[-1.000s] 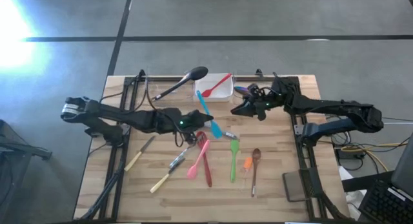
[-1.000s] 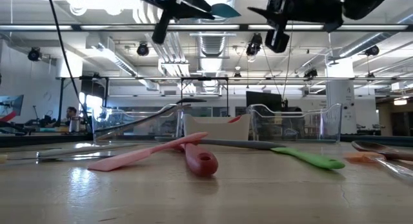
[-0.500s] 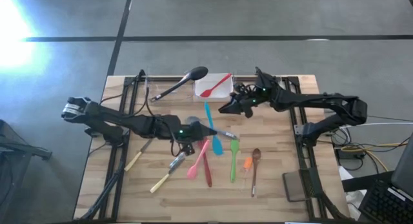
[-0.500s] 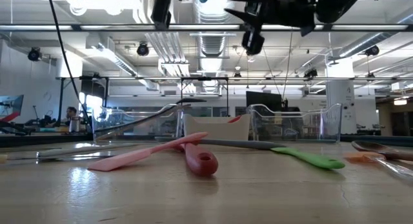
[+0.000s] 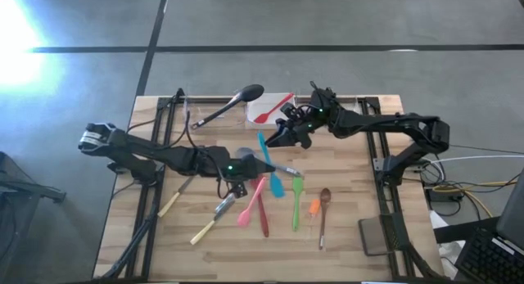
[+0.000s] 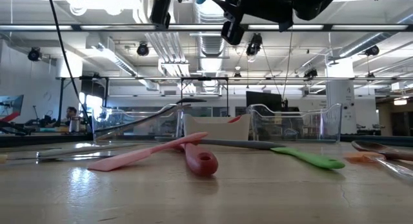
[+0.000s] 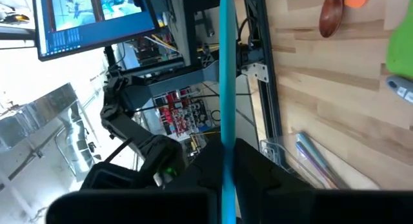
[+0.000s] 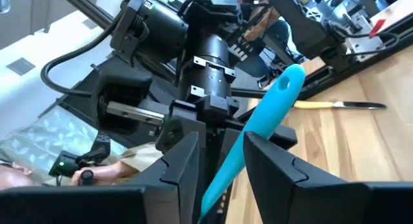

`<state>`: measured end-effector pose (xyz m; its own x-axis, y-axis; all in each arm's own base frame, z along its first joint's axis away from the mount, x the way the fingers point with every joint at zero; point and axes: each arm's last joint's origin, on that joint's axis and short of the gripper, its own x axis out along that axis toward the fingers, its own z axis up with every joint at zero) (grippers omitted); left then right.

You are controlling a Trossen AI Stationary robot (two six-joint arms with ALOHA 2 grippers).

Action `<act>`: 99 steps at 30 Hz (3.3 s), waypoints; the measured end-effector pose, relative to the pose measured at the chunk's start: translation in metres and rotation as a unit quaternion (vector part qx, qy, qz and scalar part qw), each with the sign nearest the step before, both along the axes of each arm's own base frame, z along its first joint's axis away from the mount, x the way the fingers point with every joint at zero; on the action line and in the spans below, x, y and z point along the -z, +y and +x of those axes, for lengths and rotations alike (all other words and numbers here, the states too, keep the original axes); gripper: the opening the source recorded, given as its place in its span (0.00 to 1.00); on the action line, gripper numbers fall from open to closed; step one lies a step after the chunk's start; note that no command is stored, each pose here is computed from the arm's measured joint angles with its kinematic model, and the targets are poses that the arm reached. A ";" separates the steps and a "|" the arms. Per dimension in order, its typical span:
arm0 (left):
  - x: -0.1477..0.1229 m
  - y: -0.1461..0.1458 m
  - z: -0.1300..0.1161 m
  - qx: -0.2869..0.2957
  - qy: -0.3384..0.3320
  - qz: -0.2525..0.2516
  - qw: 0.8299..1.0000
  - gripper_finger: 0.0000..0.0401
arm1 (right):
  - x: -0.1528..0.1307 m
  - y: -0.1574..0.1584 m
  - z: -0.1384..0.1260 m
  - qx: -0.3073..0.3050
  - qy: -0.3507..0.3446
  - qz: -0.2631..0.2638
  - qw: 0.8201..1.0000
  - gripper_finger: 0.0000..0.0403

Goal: Pick & Place Kitchen Items
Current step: Put the blue spatula into the white bin

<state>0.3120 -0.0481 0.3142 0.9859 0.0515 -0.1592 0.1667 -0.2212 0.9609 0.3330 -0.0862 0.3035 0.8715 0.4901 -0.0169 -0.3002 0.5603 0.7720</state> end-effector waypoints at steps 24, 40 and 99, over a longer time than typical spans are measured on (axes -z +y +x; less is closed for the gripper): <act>-0.005 -0.002 0.000 -0.002 -0.006 0.004 1.000 0.05 | -0.003 -0.009 -0.012 0.026 0.046 -0.027 0.998 0.36; -0.011 -0.003 0.004 0.017 -0.014 -0.011 1.000 0.05 | -0.008 0.007 -0.006 0.026 0.021 -0.032 0.999 0.36; -0.015 0.004 0.011 -0.201 -0.045 -0.103 0.973 0.34 | -0.016 -0.019 -0.025 0.069 0.090 -0.111 0.987 0.03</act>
